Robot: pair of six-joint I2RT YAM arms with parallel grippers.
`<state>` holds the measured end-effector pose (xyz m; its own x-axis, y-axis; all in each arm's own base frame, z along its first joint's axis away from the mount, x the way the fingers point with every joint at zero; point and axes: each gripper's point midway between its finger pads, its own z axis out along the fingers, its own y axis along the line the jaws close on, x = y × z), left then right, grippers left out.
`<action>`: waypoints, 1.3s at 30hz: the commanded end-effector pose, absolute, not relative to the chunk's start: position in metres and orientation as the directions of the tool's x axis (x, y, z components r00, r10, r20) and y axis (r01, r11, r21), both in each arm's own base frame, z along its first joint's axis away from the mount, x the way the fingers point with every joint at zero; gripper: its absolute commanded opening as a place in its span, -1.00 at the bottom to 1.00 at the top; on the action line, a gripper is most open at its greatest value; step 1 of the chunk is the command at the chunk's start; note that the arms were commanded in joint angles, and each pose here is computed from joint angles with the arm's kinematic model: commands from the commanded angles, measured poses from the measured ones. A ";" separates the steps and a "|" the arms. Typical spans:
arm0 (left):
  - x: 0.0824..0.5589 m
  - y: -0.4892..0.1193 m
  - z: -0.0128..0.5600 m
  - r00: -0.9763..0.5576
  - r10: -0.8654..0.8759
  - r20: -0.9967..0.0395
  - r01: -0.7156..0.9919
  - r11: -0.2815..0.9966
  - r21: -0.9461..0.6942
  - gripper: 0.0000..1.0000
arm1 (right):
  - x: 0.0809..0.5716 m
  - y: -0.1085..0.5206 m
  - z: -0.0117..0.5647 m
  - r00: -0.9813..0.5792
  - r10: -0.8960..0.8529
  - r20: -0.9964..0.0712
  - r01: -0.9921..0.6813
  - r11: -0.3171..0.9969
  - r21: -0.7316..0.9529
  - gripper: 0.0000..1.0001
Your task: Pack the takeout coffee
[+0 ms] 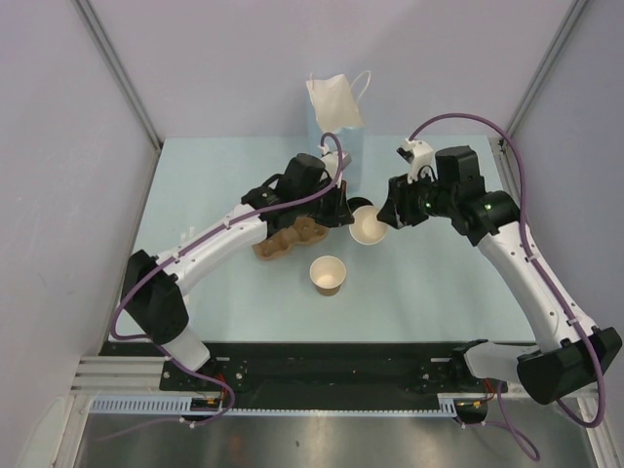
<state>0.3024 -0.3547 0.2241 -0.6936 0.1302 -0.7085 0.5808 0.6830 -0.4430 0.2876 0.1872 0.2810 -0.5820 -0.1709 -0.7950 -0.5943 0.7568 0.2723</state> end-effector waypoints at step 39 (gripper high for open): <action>0.308 -0.295 0.328 -0.398 0.163 -0.903 0.785 0.569 -0.244 0.99 | 0.441 -0.014 0.206 -0.723 0.257 -0.641 -0.033 0.914 0.404 -1.00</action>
